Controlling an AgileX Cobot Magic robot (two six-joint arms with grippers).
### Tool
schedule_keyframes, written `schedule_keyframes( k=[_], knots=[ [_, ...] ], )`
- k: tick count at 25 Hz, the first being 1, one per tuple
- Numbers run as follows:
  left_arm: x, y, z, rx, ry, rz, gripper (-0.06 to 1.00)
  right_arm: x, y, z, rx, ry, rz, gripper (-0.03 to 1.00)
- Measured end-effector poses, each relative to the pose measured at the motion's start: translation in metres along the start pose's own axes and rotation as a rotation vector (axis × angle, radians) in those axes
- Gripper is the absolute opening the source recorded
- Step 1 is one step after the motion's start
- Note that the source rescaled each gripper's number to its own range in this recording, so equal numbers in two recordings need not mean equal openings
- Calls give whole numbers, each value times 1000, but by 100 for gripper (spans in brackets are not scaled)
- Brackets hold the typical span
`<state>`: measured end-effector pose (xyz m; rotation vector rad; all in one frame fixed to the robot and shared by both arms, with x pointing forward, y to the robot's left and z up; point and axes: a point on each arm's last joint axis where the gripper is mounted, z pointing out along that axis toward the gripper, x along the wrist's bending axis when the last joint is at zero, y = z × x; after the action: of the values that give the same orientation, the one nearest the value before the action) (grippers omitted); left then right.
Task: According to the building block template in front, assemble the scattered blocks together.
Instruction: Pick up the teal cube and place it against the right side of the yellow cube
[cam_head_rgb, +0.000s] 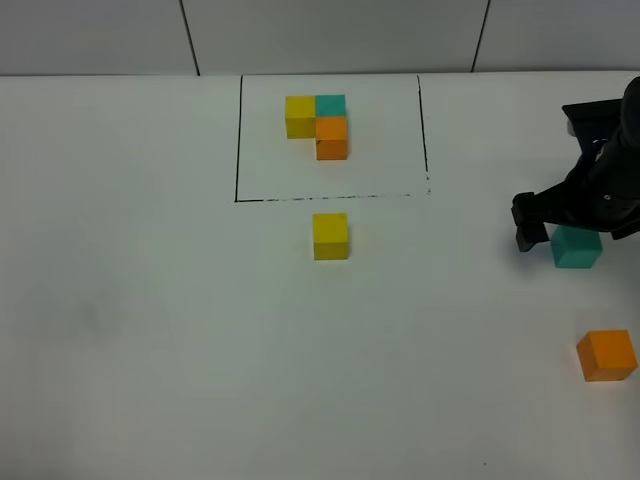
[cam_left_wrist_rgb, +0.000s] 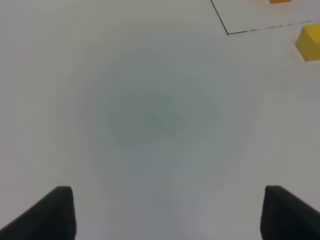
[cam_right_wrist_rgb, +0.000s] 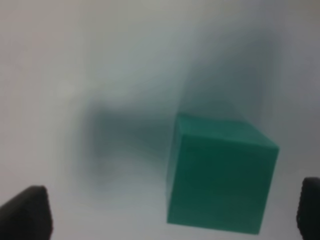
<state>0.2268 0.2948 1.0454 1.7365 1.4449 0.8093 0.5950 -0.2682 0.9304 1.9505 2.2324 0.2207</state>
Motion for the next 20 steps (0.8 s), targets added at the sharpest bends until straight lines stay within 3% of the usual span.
schedule_keyframes(
  k=[9, 20],
  knots=[
    [0, 0, 0, 0, 0, -1, 75, -19, -3, 17, 41, -4, 49, 100],
    [0, 0, 0, 0, 0, -2, 75, -23, 2, 19, -4, 4, 55, 99]
  ],
)
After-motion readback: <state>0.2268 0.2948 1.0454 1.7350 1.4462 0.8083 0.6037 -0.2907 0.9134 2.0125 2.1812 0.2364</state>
